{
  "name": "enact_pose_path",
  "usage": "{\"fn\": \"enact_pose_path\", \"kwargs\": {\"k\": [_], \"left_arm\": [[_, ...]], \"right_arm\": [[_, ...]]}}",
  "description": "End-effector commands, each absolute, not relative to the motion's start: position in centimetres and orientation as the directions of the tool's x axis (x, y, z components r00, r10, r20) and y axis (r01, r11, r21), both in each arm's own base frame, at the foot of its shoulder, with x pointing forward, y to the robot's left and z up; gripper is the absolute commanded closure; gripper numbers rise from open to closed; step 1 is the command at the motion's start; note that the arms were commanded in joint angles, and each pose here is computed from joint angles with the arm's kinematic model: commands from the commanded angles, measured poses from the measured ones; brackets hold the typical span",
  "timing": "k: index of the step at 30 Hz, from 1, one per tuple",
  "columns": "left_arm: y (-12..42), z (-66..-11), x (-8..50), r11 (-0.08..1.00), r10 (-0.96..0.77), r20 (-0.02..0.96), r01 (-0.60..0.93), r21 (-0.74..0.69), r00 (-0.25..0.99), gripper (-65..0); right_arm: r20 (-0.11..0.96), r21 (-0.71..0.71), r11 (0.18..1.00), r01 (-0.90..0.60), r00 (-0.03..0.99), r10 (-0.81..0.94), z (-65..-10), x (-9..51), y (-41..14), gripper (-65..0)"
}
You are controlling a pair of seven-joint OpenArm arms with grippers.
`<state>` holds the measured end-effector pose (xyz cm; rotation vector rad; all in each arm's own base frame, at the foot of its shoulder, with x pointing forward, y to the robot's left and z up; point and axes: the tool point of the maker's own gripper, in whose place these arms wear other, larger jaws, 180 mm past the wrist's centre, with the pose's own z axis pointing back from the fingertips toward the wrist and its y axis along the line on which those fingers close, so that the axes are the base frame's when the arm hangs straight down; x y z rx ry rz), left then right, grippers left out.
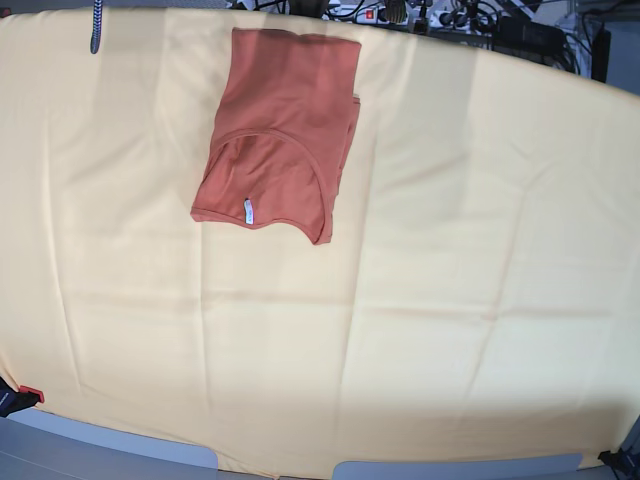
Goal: Fold the T-shirt properly
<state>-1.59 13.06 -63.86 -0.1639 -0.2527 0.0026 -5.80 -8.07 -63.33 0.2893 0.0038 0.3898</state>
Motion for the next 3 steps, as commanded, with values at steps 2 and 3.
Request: {"fn": "enact_pose_path", "kwargs": {"k": [2, 3], "left_arm": [[12.94, -63.74, -1.73, 0.986, 0.026, 0.255, 0.017, -0.168, 0.966, 0.0], [12.94, -63.74, -1.73, 0.986, 0.026, 0.255, 0.017, -0.168, 0.966, 0.0]], "right_arm": [[0.051, 0.282, 0.885, -0.369, 0.927, 0.371, -63.24, -6.24, -8.17, 0.0], [0.059, 0.282, 0.885, -0.369, 0.928, 0.368, -63.23, -6.11, -8.12, 0.0]]}}
